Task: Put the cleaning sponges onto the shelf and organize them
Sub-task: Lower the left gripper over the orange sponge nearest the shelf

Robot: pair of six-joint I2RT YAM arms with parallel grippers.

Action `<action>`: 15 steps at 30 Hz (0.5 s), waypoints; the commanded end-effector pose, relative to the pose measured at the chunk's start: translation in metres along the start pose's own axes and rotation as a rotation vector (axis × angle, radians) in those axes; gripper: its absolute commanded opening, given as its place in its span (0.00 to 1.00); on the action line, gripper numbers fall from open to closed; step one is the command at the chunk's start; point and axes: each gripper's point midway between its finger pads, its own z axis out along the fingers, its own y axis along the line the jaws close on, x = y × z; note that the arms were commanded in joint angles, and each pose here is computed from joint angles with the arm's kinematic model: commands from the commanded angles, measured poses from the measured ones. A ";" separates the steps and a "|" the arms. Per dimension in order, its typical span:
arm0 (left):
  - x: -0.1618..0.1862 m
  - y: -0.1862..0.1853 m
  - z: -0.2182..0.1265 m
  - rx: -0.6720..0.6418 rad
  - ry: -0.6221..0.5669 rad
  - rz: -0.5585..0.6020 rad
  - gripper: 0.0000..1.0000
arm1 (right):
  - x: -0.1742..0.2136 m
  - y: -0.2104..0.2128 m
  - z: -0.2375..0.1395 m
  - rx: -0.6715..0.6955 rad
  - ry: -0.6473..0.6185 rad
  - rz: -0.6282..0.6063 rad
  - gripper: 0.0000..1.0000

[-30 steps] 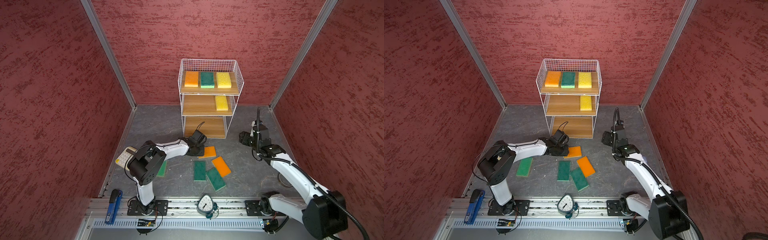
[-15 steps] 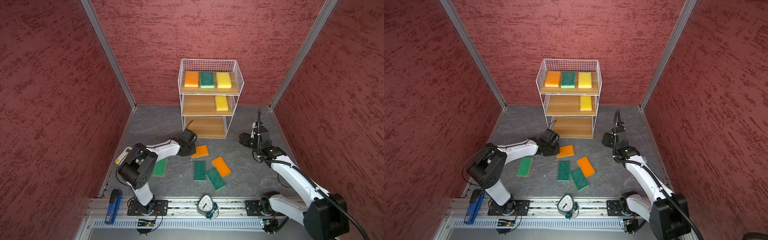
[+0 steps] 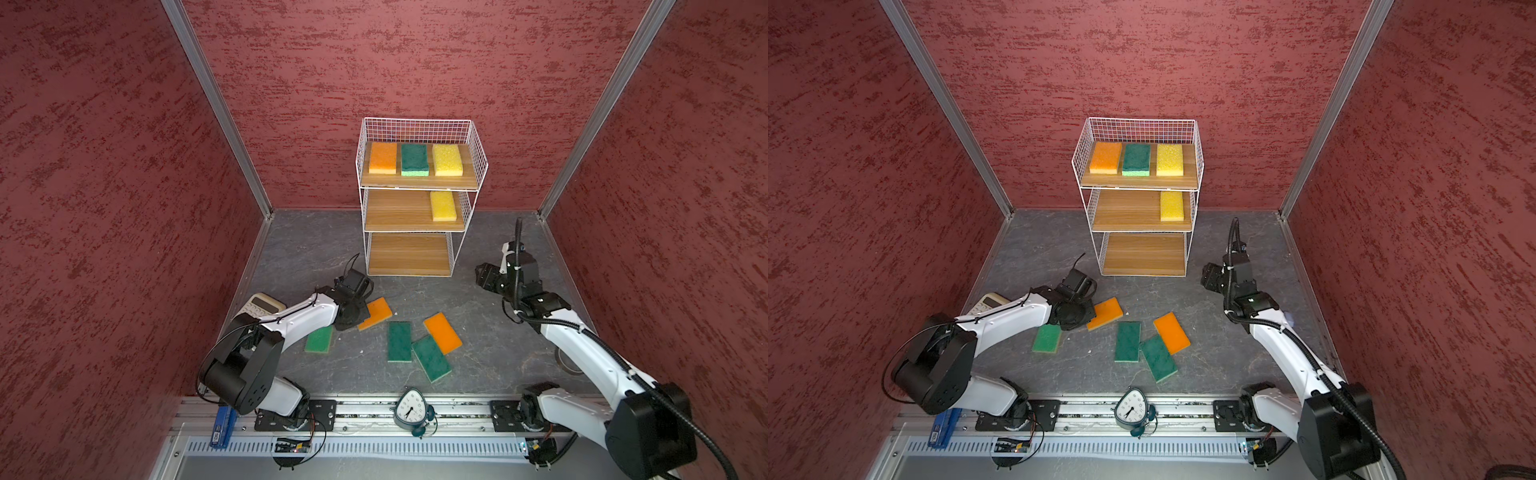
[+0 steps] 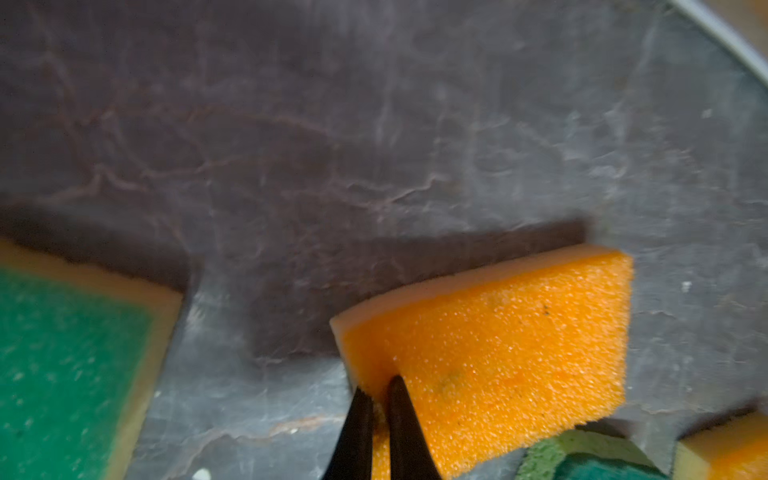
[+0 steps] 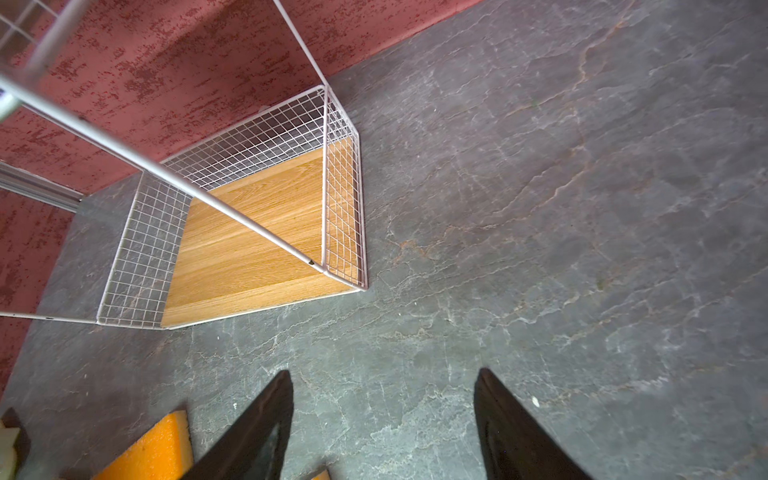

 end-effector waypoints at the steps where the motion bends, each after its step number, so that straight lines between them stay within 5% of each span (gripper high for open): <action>1: 0.014 0.018 -0.007 -0.057 0.005 -0.091 0.17 | -0.006 0.006 0.003 -0.035 -0.015 0.011 0.70; 7: 0.035 -0.001 -0.032 -0.005 0.061 0.052 0.37 | -0.008 0.012 0.008 -0.058 -0.007 0.013 0.70; 9: 0.034 0.011 -0.048 -0.090 0.072 0.118 0.44 | -0.008 0.013 0.010 -0.064 -0.006 0.015 0.70; 15: 0.021 -0.006 -0.065 0.006 0.033 0.355 0.81 | -0.004 0.015 0.013 -0.078 0.002 0.025 0.69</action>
